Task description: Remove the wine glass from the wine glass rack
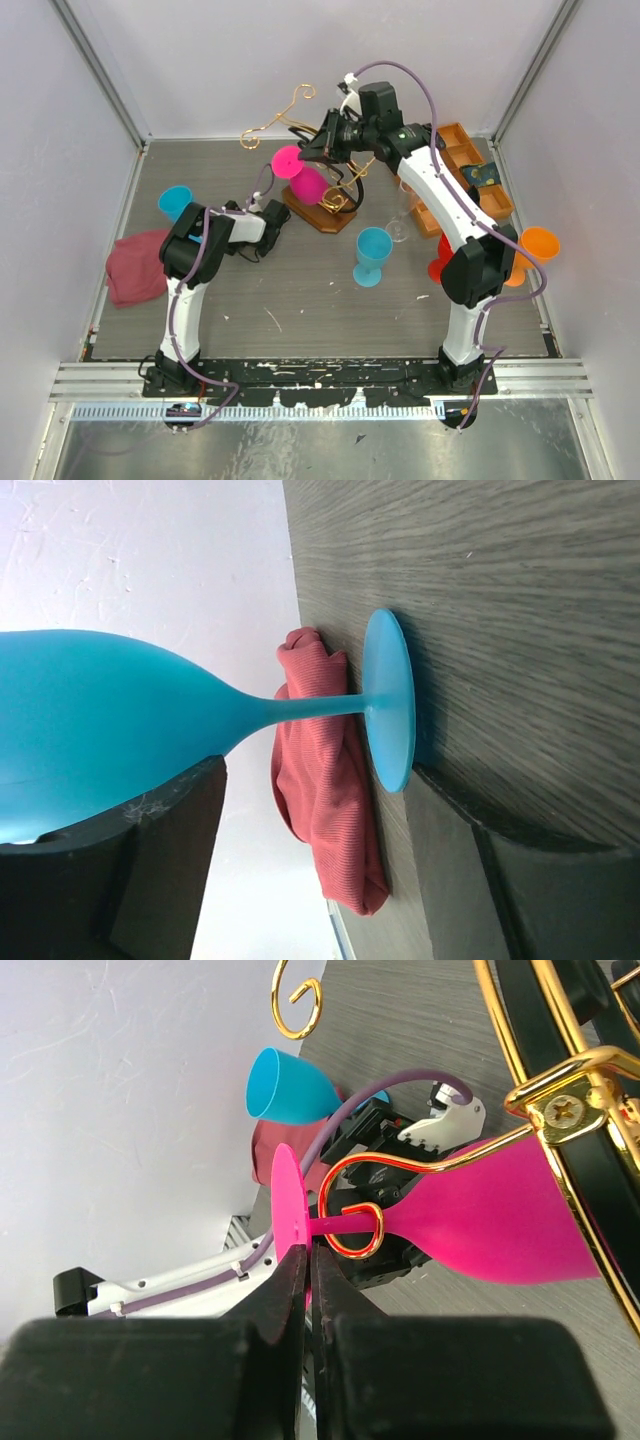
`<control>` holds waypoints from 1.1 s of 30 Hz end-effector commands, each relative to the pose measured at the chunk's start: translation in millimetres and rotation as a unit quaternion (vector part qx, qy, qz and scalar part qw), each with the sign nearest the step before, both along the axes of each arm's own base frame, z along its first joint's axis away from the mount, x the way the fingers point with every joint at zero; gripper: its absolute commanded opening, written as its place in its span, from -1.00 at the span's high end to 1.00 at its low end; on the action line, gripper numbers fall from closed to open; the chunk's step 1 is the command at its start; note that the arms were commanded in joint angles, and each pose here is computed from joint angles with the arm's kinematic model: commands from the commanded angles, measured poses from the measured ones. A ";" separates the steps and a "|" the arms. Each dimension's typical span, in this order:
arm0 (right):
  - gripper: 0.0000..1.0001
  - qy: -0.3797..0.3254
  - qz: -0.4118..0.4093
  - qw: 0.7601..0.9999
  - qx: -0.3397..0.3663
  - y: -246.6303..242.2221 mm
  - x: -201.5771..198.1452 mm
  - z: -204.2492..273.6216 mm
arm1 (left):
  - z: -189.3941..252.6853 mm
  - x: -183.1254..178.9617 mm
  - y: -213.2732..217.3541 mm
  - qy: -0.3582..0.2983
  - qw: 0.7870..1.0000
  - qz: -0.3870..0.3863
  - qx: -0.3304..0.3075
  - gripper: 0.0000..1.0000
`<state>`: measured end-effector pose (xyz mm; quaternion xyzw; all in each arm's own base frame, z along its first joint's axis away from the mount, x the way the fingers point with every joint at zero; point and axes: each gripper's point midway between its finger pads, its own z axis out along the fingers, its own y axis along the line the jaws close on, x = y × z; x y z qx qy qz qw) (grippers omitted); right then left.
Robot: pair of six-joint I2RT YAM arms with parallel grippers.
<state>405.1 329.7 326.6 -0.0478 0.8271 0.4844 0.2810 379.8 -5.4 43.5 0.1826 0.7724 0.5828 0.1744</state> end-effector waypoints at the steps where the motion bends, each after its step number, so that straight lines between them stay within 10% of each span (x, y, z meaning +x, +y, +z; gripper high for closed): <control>1: 0.99 -0.056 0.028 0.998 0.027 3.5 0.9 31.2 | -48.2 -10.4 -8.5 0.021 0.997 0.006 -0.074 -0.63; 33: 0.99 -0.069 -0.023 0.997 0.025 -19.0 26.0 37.6 | -40.9 -12.7 -7.0 -0.001 0.997 0.018 -0.073 -0.96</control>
